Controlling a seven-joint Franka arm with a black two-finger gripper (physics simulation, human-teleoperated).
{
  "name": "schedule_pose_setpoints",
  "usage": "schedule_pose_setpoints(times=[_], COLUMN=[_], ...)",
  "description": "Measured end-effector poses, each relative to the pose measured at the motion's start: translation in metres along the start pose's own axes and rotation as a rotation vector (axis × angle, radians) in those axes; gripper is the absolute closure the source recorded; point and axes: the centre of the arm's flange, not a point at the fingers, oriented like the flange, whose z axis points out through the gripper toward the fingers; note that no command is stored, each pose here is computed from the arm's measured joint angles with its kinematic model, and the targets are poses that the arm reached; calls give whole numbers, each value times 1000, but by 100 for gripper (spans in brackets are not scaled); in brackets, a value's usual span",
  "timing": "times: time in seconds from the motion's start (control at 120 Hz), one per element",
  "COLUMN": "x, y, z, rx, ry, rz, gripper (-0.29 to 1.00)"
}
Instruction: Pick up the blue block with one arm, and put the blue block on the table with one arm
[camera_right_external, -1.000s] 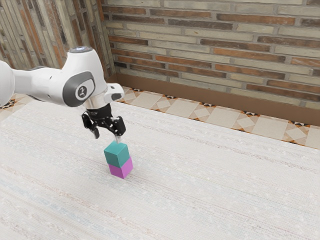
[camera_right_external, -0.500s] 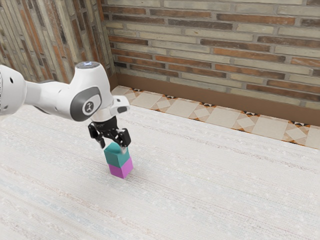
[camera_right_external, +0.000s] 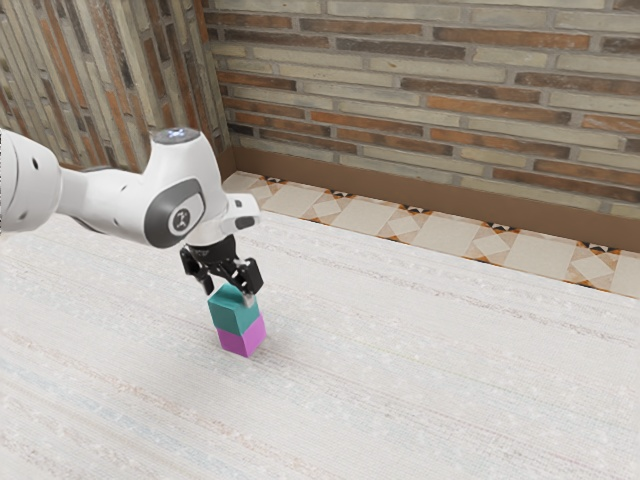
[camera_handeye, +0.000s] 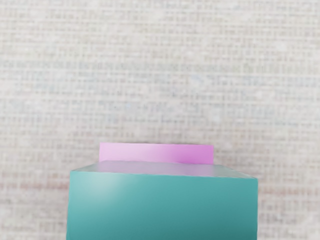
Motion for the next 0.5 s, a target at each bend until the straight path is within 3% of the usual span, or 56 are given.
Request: schedule_pose_setpoints(times=[0.325, 0.5], x=[4, 8], y=[-5, -4], z=[20, 21], rx=[8, 9], ry=[-25, -22], rz=[28, 41], gripper=[4, 17])
